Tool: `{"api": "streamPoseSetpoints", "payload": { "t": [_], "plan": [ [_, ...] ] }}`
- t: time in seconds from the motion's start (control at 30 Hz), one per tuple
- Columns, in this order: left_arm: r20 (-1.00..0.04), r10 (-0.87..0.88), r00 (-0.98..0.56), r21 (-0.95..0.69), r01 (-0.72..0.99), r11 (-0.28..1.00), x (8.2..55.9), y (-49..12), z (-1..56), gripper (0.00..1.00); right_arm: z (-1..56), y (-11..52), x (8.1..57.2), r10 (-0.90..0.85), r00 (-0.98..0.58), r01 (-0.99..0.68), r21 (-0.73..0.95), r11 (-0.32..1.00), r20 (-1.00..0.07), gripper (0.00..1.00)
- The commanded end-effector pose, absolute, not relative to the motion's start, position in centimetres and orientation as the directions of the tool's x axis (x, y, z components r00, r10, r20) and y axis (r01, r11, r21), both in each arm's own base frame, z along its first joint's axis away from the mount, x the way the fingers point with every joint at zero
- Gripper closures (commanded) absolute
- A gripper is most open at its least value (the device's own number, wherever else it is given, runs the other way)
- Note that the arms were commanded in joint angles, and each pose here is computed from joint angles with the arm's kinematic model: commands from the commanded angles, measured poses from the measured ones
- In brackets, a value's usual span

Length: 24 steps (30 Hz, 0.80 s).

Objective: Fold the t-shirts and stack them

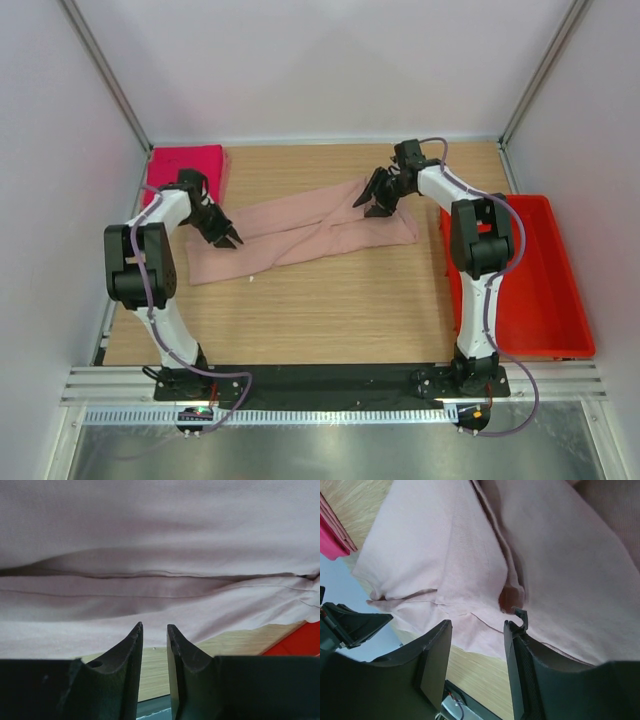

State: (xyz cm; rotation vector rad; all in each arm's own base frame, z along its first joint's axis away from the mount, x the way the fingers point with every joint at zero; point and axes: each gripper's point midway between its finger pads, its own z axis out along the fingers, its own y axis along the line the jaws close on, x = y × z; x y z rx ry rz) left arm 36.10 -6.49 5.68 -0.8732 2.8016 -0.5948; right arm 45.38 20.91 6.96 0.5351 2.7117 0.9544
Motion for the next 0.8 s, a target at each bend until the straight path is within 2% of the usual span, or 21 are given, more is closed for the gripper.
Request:
{"api": "streamPoseSetpoints", "payload": {
  "t": [0.0, 0.33, 0.43, 0.5, 0.57, 0.6, 0.63, 0.77],
  "plan": [
    [-0.034, -0.55, -0.834, -0.442, -0.481, 0.757, 37.2, -6.7, 5.5, 0.74, 7.8, 21.0, 46.9, 0.415, -0.899, 0.224, 0.67, 0.708, -0.137, 0.47],
    [-0.05, -0.514, -0.857, -0.43, -0.446, 0.785, 38.1, -6.3, 5.5, 0.74, 6.1, 20.8, 47.1, 0.42, -0.9, 0.252, 0.645, 0.722, -0.118, 0.48],
    [-0.037, -0.511, -0.859, -0.437, -0.446, 0.781, 38.1, -6.5, 5.5, 0.75, 5.8, 21.2, 47.3, 0.412, -0.904, 0.244, 0.65, 0.72, -0.117, 0.51],
    [-0.034, -0.514, -0.857, -0.443, -0.448, 0.777, 38.3, -6.6, 5.5, 0.74, 5.4, 21.7, 47.5, 0.401, -0.909, 0.236, 0.656, 0.717, -0.112, 0.6],
    [-0.031, -0.512, -0.858, -0.445, -0.447, 0.776, 38.4, -6.7, 5.4, 0.75, 6.1, 23.0, 47.8, 0.381, -0.917, 0.202, 0.68, 0.705, -0.122, 0.77],
    [-0.033, -0.51, -0.859, -0.446, -0.444, 0.777, 38.5, -6.7, 5.5, 0.75, 6.0, 23.6, 48.1, 0.373, -0.919, 0.189, 0.691, 0.697, -0.125, 0.88],
    [-0.033, -0.512, -0.858, -0.445, -0.446, 0.777, 38.6, -6.6, 5.4, 0.74, 6.8, 24.6, 48.6, 0.369, -0.919, 0.169, 0.707, 0.687, -0.139, 0.93],
    [-0.034, -0.51, -0.859, -0.447, -0.444, 0.777, 38.7, -6.7, 5.4, 0.74, 8.1, 27.2, 50.8, 0.373, -0.912, 0.13, 0.745, 0.655, -0.169, 0.97]
  ]
}}
